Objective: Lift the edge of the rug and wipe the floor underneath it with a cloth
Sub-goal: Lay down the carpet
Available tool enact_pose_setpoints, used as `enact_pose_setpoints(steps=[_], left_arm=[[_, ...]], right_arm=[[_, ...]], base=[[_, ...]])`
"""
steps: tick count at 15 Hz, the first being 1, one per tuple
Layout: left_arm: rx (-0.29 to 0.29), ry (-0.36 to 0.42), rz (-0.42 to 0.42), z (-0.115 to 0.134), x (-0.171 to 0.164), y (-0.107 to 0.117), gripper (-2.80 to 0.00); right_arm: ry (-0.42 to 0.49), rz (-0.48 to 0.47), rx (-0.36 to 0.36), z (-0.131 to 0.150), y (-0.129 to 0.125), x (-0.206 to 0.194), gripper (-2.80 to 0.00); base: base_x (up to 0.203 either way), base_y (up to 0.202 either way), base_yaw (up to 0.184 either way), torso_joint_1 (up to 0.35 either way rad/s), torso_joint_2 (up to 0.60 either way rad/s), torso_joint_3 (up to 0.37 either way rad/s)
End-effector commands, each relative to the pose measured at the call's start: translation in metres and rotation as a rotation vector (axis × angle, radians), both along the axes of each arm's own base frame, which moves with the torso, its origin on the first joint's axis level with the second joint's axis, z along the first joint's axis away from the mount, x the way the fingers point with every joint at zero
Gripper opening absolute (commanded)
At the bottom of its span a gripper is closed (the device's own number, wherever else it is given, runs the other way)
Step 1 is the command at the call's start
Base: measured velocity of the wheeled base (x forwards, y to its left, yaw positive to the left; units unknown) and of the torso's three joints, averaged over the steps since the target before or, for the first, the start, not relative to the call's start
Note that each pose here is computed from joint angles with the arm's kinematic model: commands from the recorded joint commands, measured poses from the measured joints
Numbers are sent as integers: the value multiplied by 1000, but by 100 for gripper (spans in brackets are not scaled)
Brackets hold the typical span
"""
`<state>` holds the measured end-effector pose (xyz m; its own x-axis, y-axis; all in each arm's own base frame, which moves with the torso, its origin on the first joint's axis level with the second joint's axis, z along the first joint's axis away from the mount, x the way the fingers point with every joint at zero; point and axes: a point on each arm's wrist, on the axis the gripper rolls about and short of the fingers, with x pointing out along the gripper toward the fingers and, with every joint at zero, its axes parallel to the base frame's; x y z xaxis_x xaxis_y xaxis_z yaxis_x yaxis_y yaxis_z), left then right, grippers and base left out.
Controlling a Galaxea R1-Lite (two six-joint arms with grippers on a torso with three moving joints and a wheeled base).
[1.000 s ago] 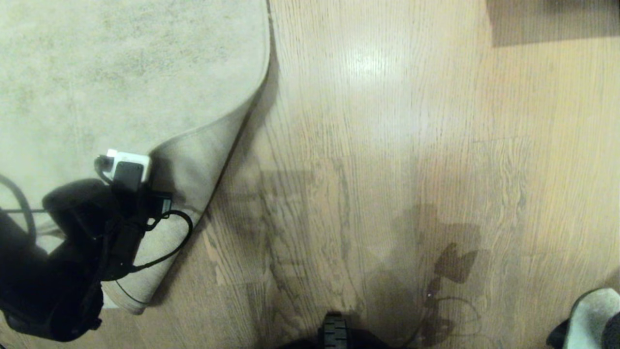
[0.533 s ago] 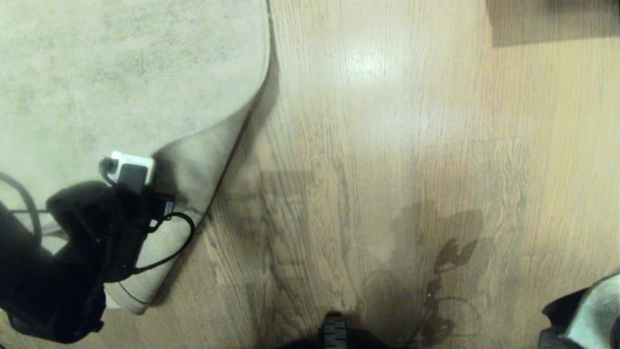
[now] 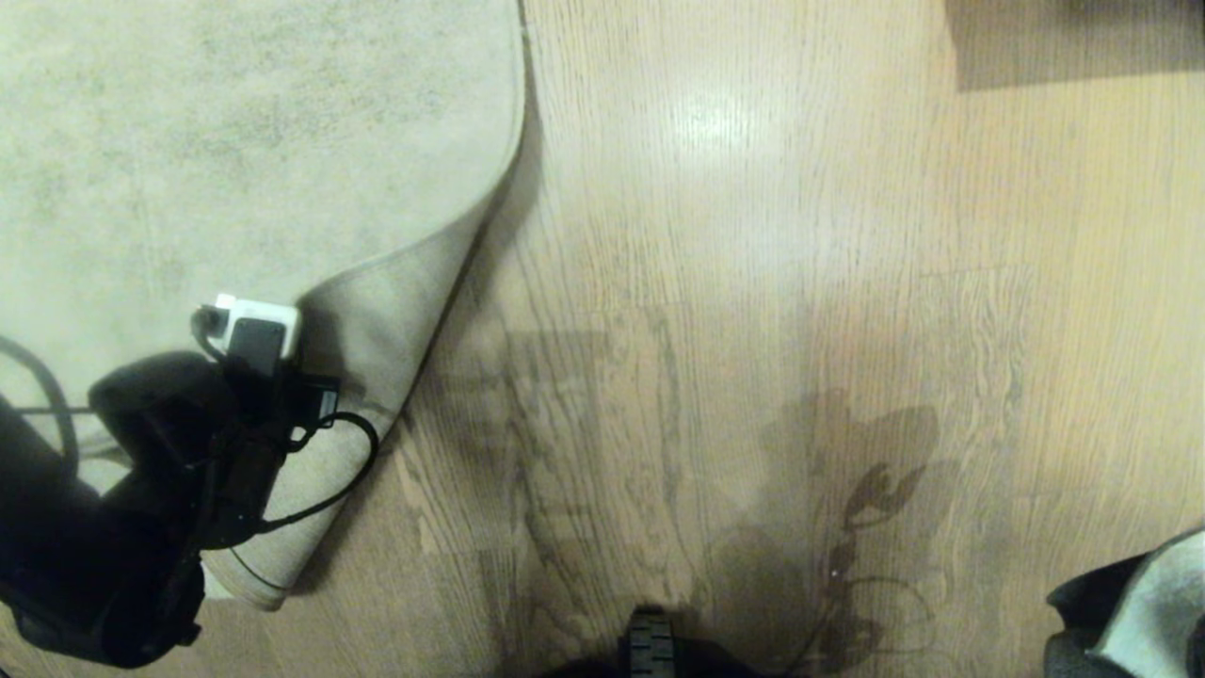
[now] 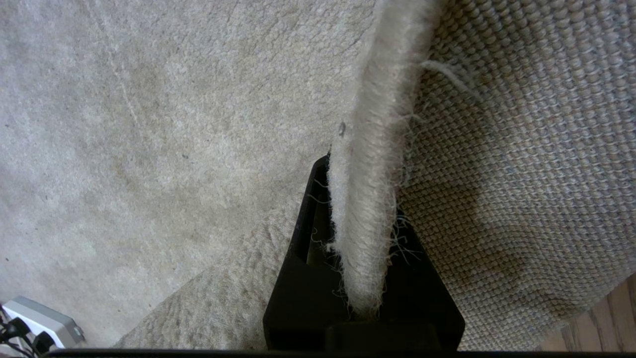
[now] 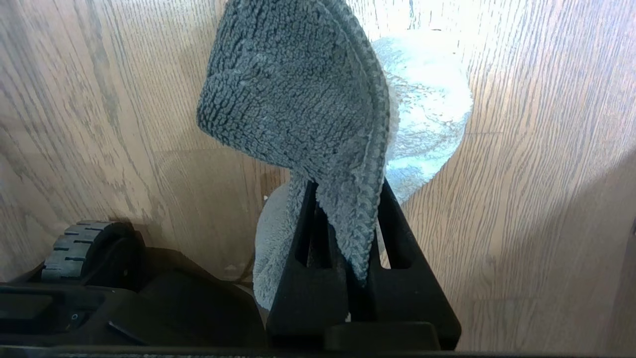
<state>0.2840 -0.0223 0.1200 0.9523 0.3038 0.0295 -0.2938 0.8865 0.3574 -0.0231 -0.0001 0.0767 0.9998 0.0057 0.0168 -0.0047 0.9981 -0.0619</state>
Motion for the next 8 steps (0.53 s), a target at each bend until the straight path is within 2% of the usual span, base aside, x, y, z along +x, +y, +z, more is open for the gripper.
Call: enact_pose_setpoints(steps=[1, 8], left_arm=[[-6, -57, -3, 8, -2, -1, -280], [-19, -195, -25, 47, -23, -4, -280]], right_arm=[[3, 0, -1, 0, 0, 0, -280], [3, 0, -1, 0, 0, 0, -280]], base=[[0, 0, 0, 0, 0, 0], [0, 0, 0, 0, 0, 0]])
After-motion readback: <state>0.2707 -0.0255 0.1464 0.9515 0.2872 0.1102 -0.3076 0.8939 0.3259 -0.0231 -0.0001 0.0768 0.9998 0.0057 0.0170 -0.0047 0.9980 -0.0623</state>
